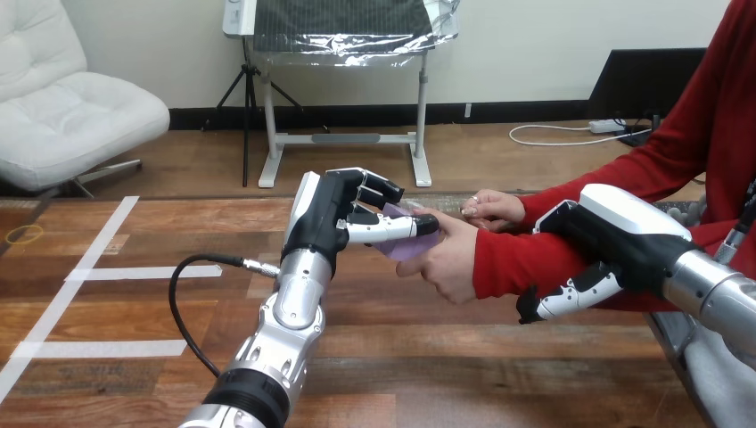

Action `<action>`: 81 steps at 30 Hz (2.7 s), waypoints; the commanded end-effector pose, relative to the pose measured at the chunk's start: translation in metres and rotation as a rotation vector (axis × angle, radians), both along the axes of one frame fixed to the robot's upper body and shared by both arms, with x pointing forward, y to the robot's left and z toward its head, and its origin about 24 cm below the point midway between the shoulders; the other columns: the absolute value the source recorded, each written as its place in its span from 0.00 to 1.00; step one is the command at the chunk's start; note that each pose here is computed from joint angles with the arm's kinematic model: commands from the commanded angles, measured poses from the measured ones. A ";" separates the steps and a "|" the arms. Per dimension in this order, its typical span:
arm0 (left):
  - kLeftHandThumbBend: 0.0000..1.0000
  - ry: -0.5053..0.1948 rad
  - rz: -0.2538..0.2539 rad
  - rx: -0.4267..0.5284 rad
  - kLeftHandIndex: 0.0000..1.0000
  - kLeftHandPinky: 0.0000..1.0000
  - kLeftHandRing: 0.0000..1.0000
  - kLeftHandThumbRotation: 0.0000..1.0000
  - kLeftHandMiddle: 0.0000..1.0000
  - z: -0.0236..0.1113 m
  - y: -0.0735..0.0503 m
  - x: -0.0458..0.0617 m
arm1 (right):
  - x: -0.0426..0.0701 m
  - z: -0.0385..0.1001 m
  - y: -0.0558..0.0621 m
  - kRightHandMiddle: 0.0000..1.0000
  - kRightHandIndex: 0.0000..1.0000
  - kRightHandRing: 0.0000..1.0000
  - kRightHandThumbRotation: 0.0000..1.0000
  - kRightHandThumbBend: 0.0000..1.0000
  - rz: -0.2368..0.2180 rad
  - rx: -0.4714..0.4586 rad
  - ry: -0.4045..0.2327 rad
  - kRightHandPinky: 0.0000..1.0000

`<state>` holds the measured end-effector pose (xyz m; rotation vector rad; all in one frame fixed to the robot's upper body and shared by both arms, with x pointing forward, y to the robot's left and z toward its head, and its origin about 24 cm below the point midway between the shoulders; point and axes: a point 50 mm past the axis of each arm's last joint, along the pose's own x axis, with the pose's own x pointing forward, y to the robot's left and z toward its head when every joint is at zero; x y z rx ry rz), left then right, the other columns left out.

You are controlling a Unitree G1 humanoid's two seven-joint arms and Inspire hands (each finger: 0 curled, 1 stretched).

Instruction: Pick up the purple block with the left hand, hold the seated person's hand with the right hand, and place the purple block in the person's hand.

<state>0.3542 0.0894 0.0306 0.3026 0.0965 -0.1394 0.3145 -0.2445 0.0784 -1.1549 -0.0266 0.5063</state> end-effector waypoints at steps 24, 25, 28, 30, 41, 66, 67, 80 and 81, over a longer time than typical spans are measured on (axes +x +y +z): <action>0.79 -0.115 -0.117 -0.054 0.44 0.32 0.38 0.00 0.43 0.035 -0.034 0.010 | 0.007 0.019 0.038 0.34 0.36 0.29 0.27 0.90 0.114 0.116 -0.117 0.26; 0.79 -0.115 -0.120 -0.054 0.44 0.32 0.38 0.00 0.43 0.035 -0.034 0.010 | 0.007 0.019 0.038 0.34 0.36 0.29 0.27 0.90 0.114 0.118 -0.119 0.26; 0.79 -0.113 -0.124 -0.054 0.44 0.32 0.38 0.00 0.43 0.034 -0.034 0.009 | 0.007 0.019 0.038 0.34 0.35 0.29 0.27 0.90 0.115 0.121 -0.123 0.25; 0.79 -0.109 -0.125 -0.053 0.44 0.32 0.38 0.00 0.43 0.033 -0.034 0.009 | 0.007 0.018 0.038 0.33 0.35 0.28 0.27 0.90 0.115 0.122 -0.125 0.25; 0.78 -0.082 -0.169 -0.046 0.45 0.37 0.43 0.00 0.46 0.030 -0.029 0.009 | 0.006 0.017 0.035 0.34 0.35 0.29 0.26 0.91 0.099 0.119 -0.113 0.25; 0.80 -0.166 -0.240 -0.036 0.77 0.65 0.74 0.57 0.78 0.041 -0.010 -0.001 | 0.004 0.010 0.025 0.50 0.52 0.45 0.42 1.00 0.071 0.114 0.000 0.40; 0.79 -0.171 -0.239 -0.035 0.77 0.65 0.75 0.61 0.79 0.041 -0.009 -0.002 | 0.004 0.010 0.025 0.53 0.55 0.49 0.44 1.00 0.071 0.112 0.004 0.42; 0.79 -0.303 -0.249 -0.001 0.80 0.72 0.82 0.79 0.84 0.059 0.010 -0.029 | 0.000 0.008 0.020 0.74 0.75 0.72 0.69 1.00 0.070 0.037 0.023 0.61; 0.79 -0.311 -0.250 -0.002 0.80 0.74 0.83 0.79 0.85 0.060 0.011 -0.031 | -0.001 0.008 0.020 0.76 0.77 0.74 0.70 1.00 0.070 0.037 0.022 0.62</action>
